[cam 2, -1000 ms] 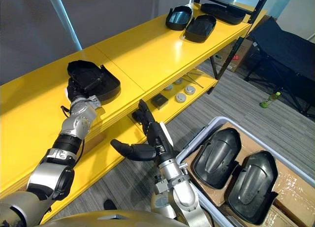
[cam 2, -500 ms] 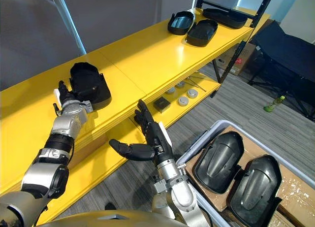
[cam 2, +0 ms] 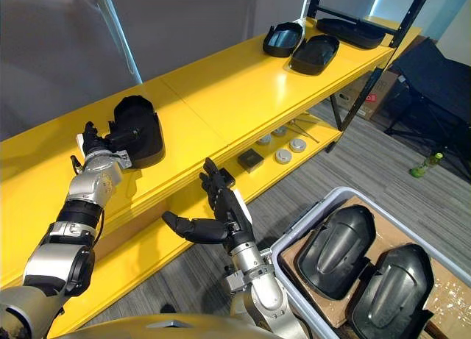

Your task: Walk over and take three plastic housings, then place them on the shelf

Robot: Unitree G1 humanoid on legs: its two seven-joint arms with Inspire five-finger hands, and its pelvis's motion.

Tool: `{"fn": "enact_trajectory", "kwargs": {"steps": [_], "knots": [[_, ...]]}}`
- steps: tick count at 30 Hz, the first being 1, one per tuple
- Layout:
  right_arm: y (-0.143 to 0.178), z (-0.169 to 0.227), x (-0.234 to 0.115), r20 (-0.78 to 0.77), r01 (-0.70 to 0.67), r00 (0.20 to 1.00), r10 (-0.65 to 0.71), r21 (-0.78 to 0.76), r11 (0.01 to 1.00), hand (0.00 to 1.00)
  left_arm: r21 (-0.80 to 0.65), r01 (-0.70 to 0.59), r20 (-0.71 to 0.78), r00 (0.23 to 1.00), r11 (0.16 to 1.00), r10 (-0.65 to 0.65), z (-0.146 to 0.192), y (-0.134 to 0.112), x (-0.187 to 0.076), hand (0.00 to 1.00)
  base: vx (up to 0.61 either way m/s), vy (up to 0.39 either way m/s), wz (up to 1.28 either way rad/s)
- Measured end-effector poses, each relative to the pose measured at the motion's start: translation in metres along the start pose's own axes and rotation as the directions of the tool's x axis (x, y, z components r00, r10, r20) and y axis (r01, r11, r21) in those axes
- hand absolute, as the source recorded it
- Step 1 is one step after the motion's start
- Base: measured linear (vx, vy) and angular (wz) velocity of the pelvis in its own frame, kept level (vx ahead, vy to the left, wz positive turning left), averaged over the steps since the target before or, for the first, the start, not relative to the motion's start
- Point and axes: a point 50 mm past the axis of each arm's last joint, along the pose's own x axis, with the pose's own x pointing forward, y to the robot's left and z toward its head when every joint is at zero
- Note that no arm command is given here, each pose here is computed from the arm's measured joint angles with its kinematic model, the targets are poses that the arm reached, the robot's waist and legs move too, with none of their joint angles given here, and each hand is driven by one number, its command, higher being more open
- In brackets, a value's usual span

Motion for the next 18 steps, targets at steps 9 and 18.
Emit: {"fn": "enact_trajectory", "kwargs": {"steps": [9,18], "knots": [[-0.009,-0.003,0.004,0.007,0.006,1.0,-0.007,0.141,0.99,1.0,-0.337,0.315,0.396,0.902,0.887,-0.17,0.068,-0.018,-0.049,1.0,0.0,0.01,0.13],[-0.006,0.018,0.027,0.136,-0.088,0.988,0.07,0.132,0.987,1.0,-0.289,0.329,0.496,0.855,0.899,-0.154,0.056,0.024,-0.068,1.0,-0.01,0.002,0.24]]}}
